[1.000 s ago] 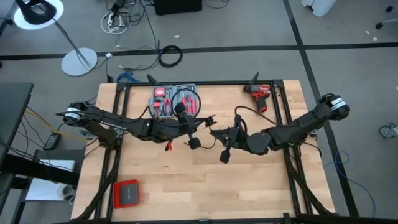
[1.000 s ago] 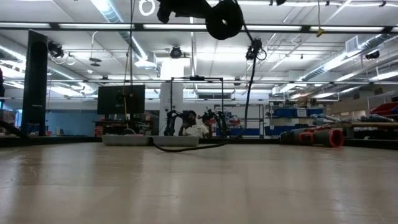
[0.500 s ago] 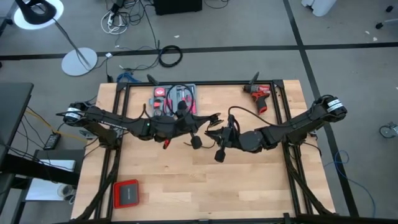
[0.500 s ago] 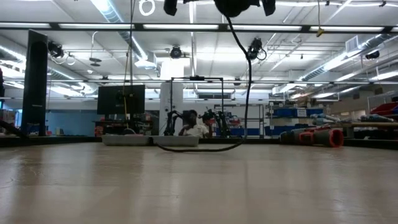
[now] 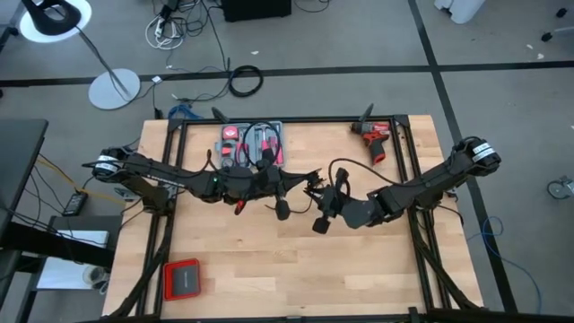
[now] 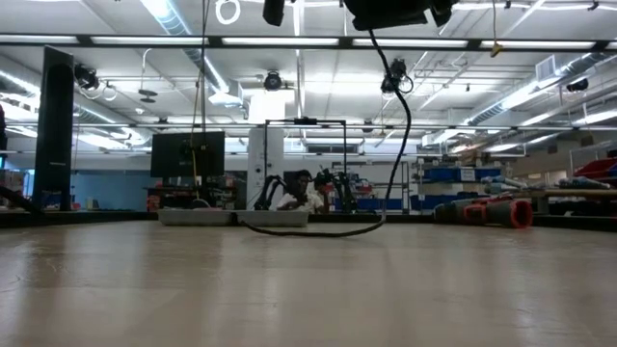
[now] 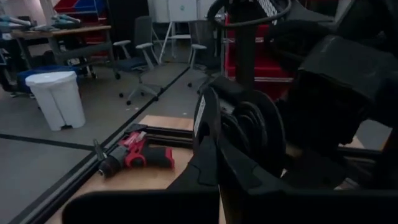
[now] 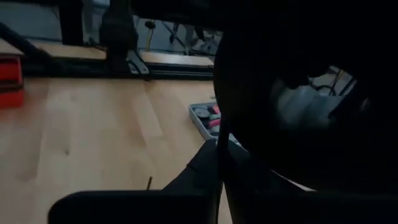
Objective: Coil cords
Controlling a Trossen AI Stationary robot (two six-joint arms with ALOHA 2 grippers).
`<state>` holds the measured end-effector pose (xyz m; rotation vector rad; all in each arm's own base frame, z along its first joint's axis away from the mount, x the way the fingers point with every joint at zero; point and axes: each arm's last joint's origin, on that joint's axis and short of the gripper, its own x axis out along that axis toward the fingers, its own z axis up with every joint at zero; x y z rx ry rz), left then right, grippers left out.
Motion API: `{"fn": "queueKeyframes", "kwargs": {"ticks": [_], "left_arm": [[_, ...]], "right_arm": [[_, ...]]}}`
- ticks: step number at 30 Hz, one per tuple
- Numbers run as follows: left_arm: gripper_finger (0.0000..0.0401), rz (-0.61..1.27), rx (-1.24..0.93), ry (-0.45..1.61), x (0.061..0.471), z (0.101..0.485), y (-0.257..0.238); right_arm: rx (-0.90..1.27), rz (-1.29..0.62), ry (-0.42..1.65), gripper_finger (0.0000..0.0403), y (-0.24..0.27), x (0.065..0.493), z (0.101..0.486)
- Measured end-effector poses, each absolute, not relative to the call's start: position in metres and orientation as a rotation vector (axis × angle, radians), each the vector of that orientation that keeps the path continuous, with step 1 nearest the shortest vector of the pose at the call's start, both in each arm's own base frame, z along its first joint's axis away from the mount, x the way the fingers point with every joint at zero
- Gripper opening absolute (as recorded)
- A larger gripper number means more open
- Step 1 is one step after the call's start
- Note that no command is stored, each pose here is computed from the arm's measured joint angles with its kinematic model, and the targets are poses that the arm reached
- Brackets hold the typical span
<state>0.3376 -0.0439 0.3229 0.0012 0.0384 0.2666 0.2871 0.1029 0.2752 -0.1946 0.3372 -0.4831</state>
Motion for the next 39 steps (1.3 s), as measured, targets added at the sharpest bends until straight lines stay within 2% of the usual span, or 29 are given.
{"fn": "queueKeyframes", "kwargs": {"ticks": [3, 7, 15, 22, 28, 39], "left_arm": [[0.0, 0.267, -0.002, 0.028, 0.336, 0.326, -0.044], [0.0, 0.261, 0.006, 0.01, 0.336, 0.329, -0.046], [0.0, 0.263, 0.03, 0.007, 0.336, 0.329, -0.048], [0.0, 0.261, 0.073, 0.016, 0.335, 0.328, -0.051], [0.0, 0.265, 0.085, -0.003, 0.335, 0.33, -0.05], [0.0, 0.25, 0.085, -0.014, 0.335, 0.331, -0.051]], "right_arm": [[-0.239, -0.494, 0.379, 0.0044, 0.106, 0.284, 0.268], [-0.181, -0.525, 0.398, 0.0058, 0.105, 0.28, 0.264], [-0.107, -0.485, 0.403, 0.0056, 0.111, 0.278, 0.262], [0.064, -0.395, 0.416, 0.0054, 0.134, 0.266, 0.258], [0.069, -0.314, 0.383, 0.0054, 0.152, 0.259, 0.259], [0.222, -0.241, 0.281, 0.0056, 0.132, 0.237, 0.186]]}}
